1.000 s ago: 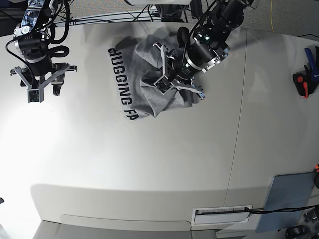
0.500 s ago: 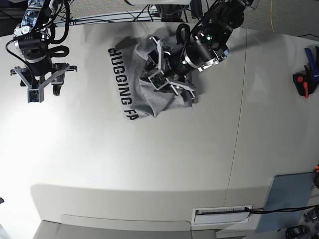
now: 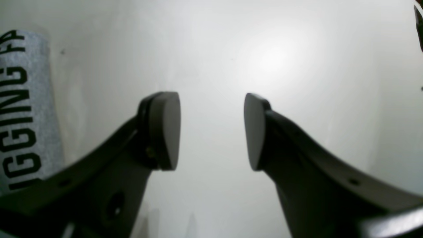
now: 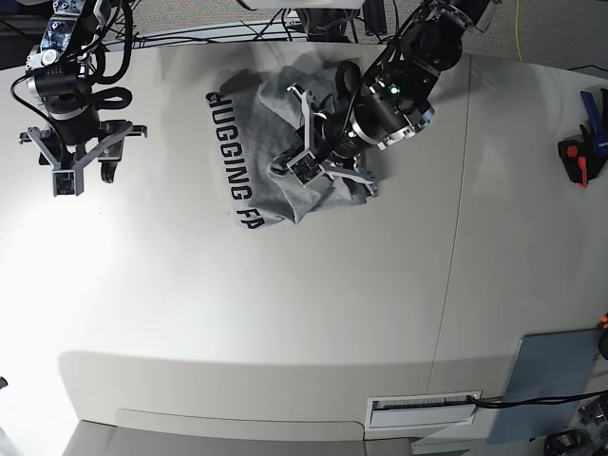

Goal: Fold the T-shirt properly
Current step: 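Pinch the bunched fabric with the left gripper and flatten it outward, then release the fabric and lift the left gripper off the shirt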

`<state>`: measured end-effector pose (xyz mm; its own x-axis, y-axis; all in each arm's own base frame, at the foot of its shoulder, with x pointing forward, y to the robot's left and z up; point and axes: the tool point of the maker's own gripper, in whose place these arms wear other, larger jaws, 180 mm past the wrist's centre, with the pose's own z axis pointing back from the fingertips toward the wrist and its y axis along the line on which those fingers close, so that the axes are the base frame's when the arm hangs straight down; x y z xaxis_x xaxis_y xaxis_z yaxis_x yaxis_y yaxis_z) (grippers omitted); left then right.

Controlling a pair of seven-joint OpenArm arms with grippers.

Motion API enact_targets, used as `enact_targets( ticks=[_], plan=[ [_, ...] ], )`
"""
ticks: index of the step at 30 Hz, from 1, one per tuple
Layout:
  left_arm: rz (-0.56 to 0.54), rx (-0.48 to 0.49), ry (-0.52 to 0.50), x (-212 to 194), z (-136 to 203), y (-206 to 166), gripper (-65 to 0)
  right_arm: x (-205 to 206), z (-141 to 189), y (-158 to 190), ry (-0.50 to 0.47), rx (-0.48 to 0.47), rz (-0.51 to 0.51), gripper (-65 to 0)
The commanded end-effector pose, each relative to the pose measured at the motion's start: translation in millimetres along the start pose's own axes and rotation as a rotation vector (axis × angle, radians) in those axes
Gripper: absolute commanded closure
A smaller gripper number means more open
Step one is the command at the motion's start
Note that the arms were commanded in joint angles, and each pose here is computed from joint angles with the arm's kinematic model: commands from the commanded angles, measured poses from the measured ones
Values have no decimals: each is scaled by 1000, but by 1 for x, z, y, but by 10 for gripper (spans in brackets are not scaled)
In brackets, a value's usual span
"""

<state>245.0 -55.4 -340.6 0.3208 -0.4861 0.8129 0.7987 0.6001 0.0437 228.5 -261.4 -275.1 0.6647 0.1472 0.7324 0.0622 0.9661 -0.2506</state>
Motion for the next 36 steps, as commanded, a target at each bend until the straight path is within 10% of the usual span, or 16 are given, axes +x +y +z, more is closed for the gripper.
enact_targets(
  ticks=[1,23,31,36],
  plan=[
    [-6,3,-70,20,5,2,-60,11,3,-3,-47,-10,7,-306],
    [303,462,35,-53,76,137,-60,11,3,-3,-46,-10,7,-306],
    [268,497,64,-57,79,143,-329,8,3,-3,-26,-10,8,-306],
    [299,262,-25,-39,67,102,-330,10,4,-16,-33,-75,60,-306]
  ],
)
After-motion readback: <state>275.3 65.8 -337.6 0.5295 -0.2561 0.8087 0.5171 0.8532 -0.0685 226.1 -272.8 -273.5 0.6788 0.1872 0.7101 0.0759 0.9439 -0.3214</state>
